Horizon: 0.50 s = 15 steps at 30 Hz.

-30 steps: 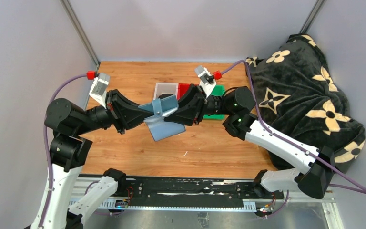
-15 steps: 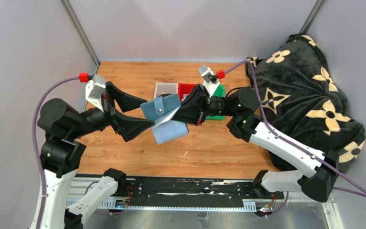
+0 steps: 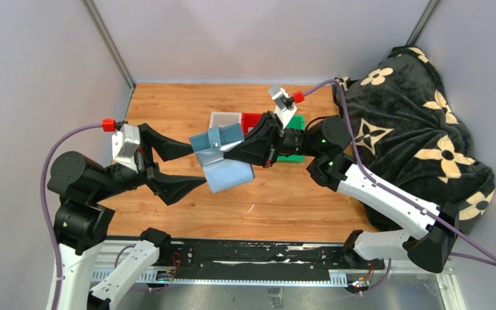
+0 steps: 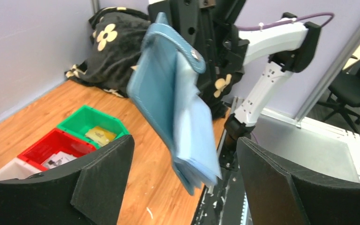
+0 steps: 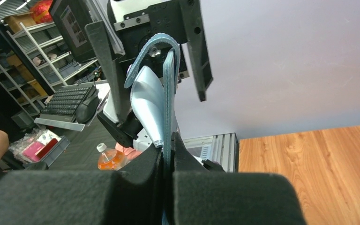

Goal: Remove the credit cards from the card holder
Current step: Open the card holder at the center of the board.

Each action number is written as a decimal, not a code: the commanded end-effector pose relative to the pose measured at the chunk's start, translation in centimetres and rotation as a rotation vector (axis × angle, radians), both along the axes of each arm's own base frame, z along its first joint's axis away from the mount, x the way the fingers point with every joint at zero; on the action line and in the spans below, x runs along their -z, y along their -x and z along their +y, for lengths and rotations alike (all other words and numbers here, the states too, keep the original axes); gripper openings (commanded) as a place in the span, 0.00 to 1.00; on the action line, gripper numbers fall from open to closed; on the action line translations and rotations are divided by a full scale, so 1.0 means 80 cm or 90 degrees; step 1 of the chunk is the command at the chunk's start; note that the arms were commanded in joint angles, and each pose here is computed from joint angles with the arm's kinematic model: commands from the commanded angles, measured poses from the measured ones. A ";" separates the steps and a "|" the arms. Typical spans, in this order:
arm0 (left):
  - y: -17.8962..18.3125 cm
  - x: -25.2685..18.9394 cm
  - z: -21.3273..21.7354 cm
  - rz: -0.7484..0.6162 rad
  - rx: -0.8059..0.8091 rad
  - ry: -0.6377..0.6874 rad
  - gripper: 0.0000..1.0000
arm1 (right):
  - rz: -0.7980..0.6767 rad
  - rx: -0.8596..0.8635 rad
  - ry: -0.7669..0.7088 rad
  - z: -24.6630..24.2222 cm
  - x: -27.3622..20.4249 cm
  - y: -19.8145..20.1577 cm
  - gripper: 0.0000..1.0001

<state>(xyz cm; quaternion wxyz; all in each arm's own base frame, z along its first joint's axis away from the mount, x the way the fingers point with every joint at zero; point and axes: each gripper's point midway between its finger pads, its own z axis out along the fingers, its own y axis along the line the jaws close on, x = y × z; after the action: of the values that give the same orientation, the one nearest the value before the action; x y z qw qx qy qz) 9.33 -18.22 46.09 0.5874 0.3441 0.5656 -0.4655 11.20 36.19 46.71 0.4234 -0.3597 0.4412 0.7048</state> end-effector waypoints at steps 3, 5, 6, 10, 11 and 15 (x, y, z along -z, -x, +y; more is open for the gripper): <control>-0.028 -0.005 -0.008 0.005 -0.011 0.034 0.83 | -0.039 -0.028 -0.025 0.002 -0.026 0.024 0.00; -0.033 -0.004 -0.011 0.013 -0.009 0.041 0.73 | -0.041 -0.031 -0.025 0.003 -0.027 0.024 0.00; -0.035 -0.003 -0.011 0.014 -0.010 0.041 0.66 | -0.042 -0.032 -0.024 0.004 -0.027 0.025 0.00; -0.042 -0.004 -0.012 0.025 -0.017 0.054 0.34 | -0.046 -0.042 -0.015 0.009 -0.023 0.028 0.02; -0.044 -0.005 -0.012 0.029 -0.022 0.060 0.26 | -0.046 -0.048 -0.011 0.011 -0.020 0.029 0.07; -0.048 -0.017 -0.009 0.032 -0.040 0.080 0.03 | -0.049 -0.073 0.003 0.006 -0.003 0.038 0.32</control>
<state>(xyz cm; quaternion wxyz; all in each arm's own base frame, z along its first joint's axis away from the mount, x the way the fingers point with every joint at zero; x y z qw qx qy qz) 12.29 -19.19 45.96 0.5846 0.3021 0.5698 -0.4923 10.56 37.54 46.47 0.4121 -0.3768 0.4411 0.7026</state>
